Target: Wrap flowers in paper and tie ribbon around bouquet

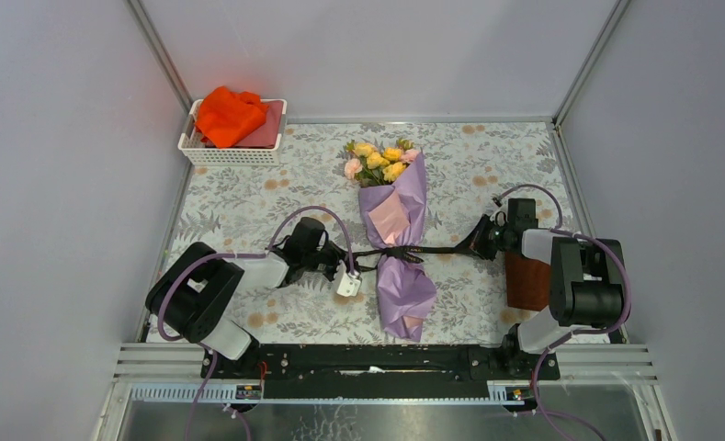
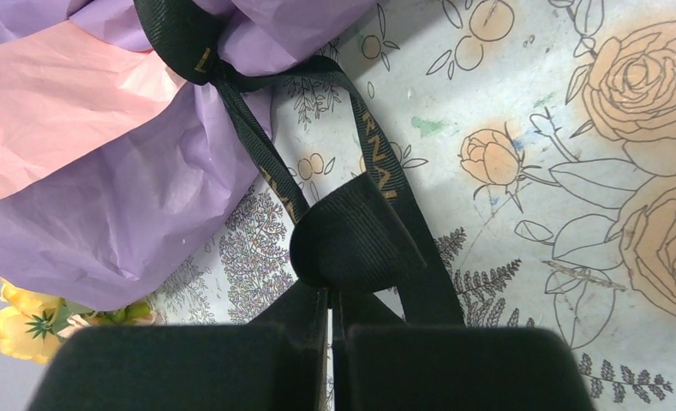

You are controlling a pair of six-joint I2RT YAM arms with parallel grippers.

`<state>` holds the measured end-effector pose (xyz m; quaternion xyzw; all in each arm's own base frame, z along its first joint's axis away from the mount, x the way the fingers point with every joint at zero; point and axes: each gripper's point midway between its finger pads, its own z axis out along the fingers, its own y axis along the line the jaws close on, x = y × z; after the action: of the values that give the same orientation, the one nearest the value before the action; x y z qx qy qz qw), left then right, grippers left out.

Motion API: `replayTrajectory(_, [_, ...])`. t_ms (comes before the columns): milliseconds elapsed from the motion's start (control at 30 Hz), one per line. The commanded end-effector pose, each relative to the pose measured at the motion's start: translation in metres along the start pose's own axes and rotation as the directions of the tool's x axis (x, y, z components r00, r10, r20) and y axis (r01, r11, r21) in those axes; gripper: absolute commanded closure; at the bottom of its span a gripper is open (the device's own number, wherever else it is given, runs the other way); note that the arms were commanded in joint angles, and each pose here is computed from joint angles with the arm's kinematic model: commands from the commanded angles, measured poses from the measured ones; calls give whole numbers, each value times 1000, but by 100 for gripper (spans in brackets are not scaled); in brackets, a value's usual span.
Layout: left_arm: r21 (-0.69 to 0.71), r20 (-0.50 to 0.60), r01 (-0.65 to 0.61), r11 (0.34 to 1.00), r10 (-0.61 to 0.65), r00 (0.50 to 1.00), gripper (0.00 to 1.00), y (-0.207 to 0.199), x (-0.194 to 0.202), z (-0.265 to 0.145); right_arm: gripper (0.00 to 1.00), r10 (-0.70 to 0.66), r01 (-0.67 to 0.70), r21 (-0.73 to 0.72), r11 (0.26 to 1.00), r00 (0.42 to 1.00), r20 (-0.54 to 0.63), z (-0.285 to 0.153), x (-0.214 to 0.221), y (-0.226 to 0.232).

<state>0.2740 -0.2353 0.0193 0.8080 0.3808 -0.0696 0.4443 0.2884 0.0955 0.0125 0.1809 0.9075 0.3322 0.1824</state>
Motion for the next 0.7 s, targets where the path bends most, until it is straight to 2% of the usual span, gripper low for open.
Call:
replayTrajectory(0, [75,-124,125,989,-115,986,100,-36,29,-13,100,-20,12,78,997,994,107,-3,-29,-17])
replayTrajectory(200, [25,-56,159,987,-158,986,100,-22,14,-13,100,-40,32,72,997,993,112,-4,-30,-14])
replayTrajectory(333, [-53,-19,228,972,-229,973,100,-1,5,-19,100,-150,148,28,989,985,91,-7,-33,16])
replayTrajectory(367, [-64,-6,241,968,-242,970,87,3,1,-20,100,-180,179,13,984,982,64,-5,-28,25])
replayTrajectory(400, [-71,5,250,966,-250,968,64,6,-2,-22,100,-212,213,-16,977,976,40,-3,-24,38])
replayTrajectory(433, [-74,14,260,963,-260,966,46,7,-5,-24,99,-240,240,-46,970,971,10,1,-18,50])
replayTrajectory(467, [-74,18,267,961,-266,964,37,7,-6,-25,97,-258,256,-76,964,966,-7,3,-15,60])
replayTrajectory(567, [-69,-7,266,962,-267,964,28,2,-4,-29,88,-262,259,-104,960,965,-19,2,-14,73])
replayTrajectory(667, [-84,-43,263,961,-267,963,22,1,-1,-36,78,-280,281,-63,958,960,10,-7,-21,75])
